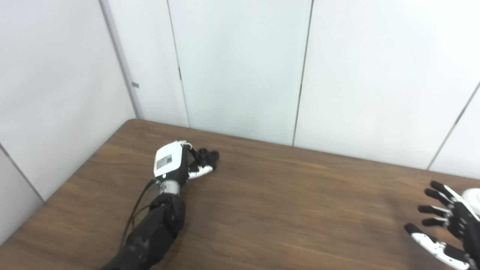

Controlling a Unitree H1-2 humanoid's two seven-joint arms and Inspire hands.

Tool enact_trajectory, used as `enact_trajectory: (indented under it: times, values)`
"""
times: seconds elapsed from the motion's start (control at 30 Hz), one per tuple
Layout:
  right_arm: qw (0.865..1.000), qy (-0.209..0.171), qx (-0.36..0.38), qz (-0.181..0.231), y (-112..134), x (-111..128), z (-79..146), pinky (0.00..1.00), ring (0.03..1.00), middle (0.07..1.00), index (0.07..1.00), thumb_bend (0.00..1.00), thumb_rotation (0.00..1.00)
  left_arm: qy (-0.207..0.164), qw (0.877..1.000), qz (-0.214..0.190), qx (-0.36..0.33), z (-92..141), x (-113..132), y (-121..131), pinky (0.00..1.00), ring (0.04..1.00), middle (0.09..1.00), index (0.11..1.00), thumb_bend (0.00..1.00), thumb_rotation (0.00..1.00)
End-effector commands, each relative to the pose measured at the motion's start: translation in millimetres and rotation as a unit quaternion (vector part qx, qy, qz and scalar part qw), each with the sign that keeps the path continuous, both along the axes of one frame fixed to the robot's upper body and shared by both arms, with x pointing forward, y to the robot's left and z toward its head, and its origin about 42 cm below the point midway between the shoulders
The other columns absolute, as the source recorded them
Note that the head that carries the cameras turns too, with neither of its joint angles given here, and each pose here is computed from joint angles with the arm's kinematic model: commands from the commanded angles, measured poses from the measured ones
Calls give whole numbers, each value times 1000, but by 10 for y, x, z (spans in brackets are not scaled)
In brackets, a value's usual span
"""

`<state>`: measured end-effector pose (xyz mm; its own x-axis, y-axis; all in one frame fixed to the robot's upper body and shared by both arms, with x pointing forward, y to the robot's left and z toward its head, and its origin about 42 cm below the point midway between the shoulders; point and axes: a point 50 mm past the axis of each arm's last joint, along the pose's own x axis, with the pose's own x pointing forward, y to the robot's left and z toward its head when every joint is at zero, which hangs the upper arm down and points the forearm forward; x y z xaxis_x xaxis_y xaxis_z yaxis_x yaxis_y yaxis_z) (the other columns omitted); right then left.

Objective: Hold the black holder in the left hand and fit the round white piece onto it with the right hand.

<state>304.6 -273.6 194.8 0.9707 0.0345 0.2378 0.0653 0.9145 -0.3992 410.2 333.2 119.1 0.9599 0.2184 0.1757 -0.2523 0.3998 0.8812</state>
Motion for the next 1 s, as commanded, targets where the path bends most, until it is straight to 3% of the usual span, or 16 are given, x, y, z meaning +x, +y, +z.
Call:
enact_trajectory:
  times: [0.0,0.13,0.3,0.47,0.6,0.67,0.77,0.97]
  values:
    - [999,-42,-5,10,-26,82,166,618,718,843,877,325,190,24,997,-72,-25,-235,-215,-331,858,905,831,479,524,56]
    - [999,-50,-2,15,-58,117,157,612,712,833,874,388,354,1,987,-156,-39,-104,-364,-685,862,918,840,479,525,59]
    - [998,-53,5,19,-26,129,135,581,705,828,866,451,474,12,970,-237,-47,36,-511,-1057,855,980,869,480,524,61]
    - [998,-63,1,20,4,157,98,575,697,817,854,488,503,20,949,-309,-60,75,-650,-1296,954,996,884,480,524,60]
    - [998,-67,-2,22,43,172,87,565,686,815,852,504,529,31,924,-377,-58,-42,-721,-1387,823,991,890,481,524,58]
    - [997,-67,-4,23,59,176,82,566,683,818,854,508,533,43,911,-407,-58,-151,-759,-1435,834,996,890,481,524,59]
    - [997,-70,-8,23,73,175,86,566,674,816,852,525,558,61,900,-429,-51,-276,-782,-1484,889,994,885,480,524,59]
    - [997,-74,-7,24,74,153,110,573,686,821,854,530,570,104,893,-438,-24,-456,-803,-1563,872,972,873,479,524,60]
